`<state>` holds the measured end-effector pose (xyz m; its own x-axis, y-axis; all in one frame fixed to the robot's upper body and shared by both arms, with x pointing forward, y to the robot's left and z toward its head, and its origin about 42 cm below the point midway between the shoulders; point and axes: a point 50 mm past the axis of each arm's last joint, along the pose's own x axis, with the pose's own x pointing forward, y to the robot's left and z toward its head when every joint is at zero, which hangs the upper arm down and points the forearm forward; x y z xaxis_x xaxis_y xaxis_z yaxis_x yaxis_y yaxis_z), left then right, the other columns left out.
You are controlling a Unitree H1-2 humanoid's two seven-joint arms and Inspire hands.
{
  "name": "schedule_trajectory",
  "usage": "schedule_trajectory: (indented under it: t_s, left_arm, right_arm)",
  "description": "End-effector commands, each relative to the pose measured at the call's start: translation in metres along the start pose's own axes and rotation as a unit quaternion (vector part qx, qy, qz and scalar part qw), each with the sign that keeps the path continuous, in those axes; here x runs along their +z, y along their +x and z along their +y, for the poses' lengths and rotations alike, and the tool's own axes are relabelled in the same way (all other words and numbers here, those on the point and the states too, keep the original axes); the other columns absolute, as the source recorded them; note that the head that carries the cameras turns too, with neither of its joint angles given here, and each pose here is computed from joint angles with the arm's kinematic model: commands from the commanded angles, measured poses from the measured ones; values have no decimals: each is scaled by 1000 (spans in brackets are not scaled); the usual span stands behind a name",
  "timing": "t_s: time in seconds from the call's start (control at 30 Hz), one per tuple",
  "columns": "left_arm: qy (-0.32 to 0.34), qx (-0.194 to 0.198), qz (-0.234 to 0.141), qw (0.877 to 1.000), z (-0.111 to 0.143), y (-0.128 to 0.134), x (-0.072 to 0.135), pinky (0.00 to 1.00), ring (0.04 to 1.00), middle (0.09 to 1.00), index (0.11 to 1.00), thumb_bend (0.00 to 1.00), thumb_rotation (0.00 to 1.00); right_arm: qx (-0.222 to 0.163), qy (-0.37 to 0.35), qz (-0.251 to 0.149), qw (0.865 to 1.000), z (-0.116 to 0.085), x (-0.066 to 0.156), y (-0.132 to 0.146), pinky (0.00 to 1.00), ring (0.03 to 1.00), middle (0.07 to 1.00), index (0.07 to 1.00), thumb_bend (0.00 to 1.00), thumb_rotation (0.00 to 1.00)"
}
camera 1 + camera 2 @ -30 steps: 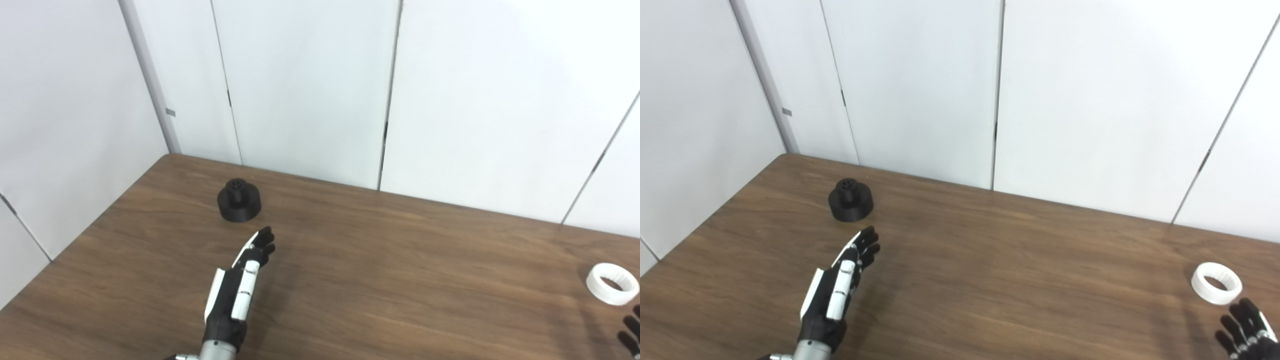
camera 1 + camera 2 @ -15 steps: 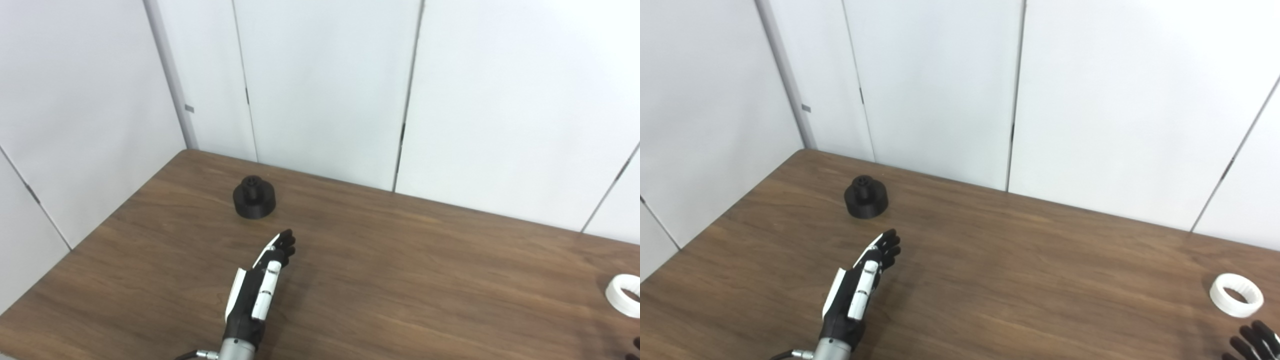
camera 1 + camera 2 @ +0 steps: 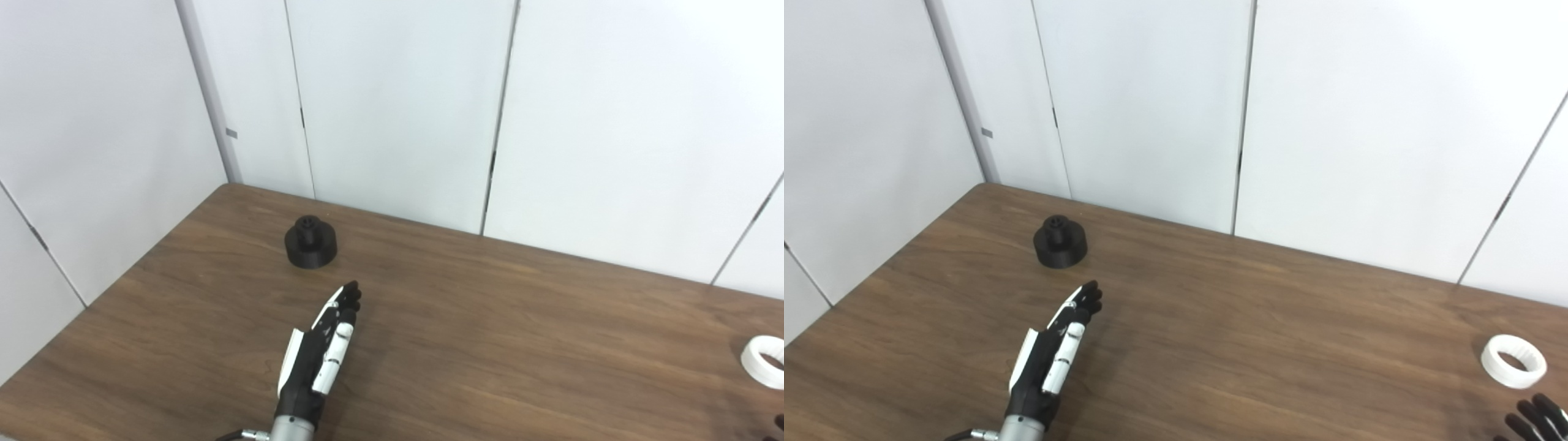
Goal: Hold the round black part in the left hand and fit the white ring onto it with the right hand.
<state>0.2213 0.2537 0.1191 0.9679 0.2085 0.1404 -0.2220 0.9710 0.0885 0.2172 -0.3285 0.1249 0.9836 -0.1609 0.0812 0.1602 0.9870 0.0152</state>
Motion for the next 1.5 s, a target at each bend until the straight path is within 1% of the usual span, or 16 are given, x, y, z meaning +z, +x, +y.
schedule_trajectory:
  t_s: [0.0, 0.1, 0.13, 0.3, 0.37, 0.4, 0.53, 0.6, 0.67, 0.77, 0.87, 1.0, 1.13, 1.23, 1.33, 1.47]
  left_arm:
    - [-20, 10, 16, 1000, 0, -19, -3, 952, 917, 923, 926, 542, 834]
    - [-3, 13, 8, 1000, 6, -14, 3, 928, 916, 922, 928, 587, 787]
    - [6, 18, -1, 1000, 10, -12, 7, 916, 911, 918, 921, 601, 713]
    - [64, 46, -33, 996, 25, -4, 26, 827, 874, 895, 901, 646, 576]
    - [95, 53, -40, 993, 33, -1, 34, 832, 865, 893, 906, 679, 535]
    - [118, 58, -46, 990, 38, 2, 40, 866, 880, 900, 917, 704, 492]
    - [181, 88, -51, 978, 58, 15, 56, 837, 877, 896, 895, 857, 337]
    - [235, 100, -46, 966, 68, 23, 61, 848, 888, 911, 904, 939, 297]
    - [276, 107, -42, 954, 75, 30, 66, 835, 893, 917, 908, 989, 301]
    - [302, 108, -46, 946, 82, 40, 70, 859, 924, 936, 910, 895, 366]
    - [343, 110, -55, 931, 90, 54, 68, 859, 931, 942, 912, 905, 392]
    - [421, 113, -53, 898, 102, 73, 63, 853, 935, 934, 905, 986, 427]
    - [475, 110, -40, 872, 113, 93, 57, 963, 958, 934, 903, 1000, 483]
    - [511, 99, -28, 853, 119, 109, 51, 975, 961, 931, 901, 1000, 530]
    - [530, 82, -10, 844, 125, 128, 44, 995, 984, 948, 899, 1000, 532]
    - [552, 69, 15, 831, 130, 151, 38, 1000, 997, 957, 900, 1000, 584]
  right_arm:
    - [5, -18, -8, 1000, -10, 5, -14, 700, 816, 840, 840, 498, 1000]
    - [4, -18, -7, 1000, -11, 5, -13, 701, 820, 839, 836, 500, 1000]
    - [3, -16, -9, 1000, -12, 5, -13, 691, 811, 833, 830, 489, 1000]
    - [5, -11, -7, 1000, -14, 4, -11, 687, 817, 830, 827, 486, 1000]
    - [7, -12, -5, 1000, -14, 4, -11, 674, 818, 832, 828, 502, 1000]
    - [8, -11, -5, 1000, -14, 5, -11, 667, 819, 832, 827, 508, 1000]
    - [11, -8, -4, 1000, -15, 5, -11, 666, 826, 836, 831, 514, 1000]
    - [10, -10, -3, 1000, -14, 6, -11, 668, 826, 836, 834, 517, 1000]
    - [10, -13, -5, 1000, -14, 6, -11, 679, 828, 839, 840, 517, 1000]
    - [11, -15, -7, 1000, -13, 6, -12, 666, 820, 835, 837, 518, 1000]
    - [13, -14, -10, 1000, -13, 6, -11, 637, 804, 820, 825, 504, 1000]
    - [12, -15, -10, 1000, -13, 6, -12, 623, 799, 819, 820, 518, 1000]
    - [9, -16, -7, 1000, -11, 7, -13, 614, 799, 819, 816, 518, 1000]
    - [10, -15, -6, 1000, -10, 7, -14, 612, 797, 817, 816, 520, 1000]
    - [9, -15, -4, 1000, -10, 7, -15, 624, 790, 814, 814, 524, 1000]
    - [9, -12, -5, 1000, -8, 8, -17, 621, 782, 809, 810, 520, 1000]
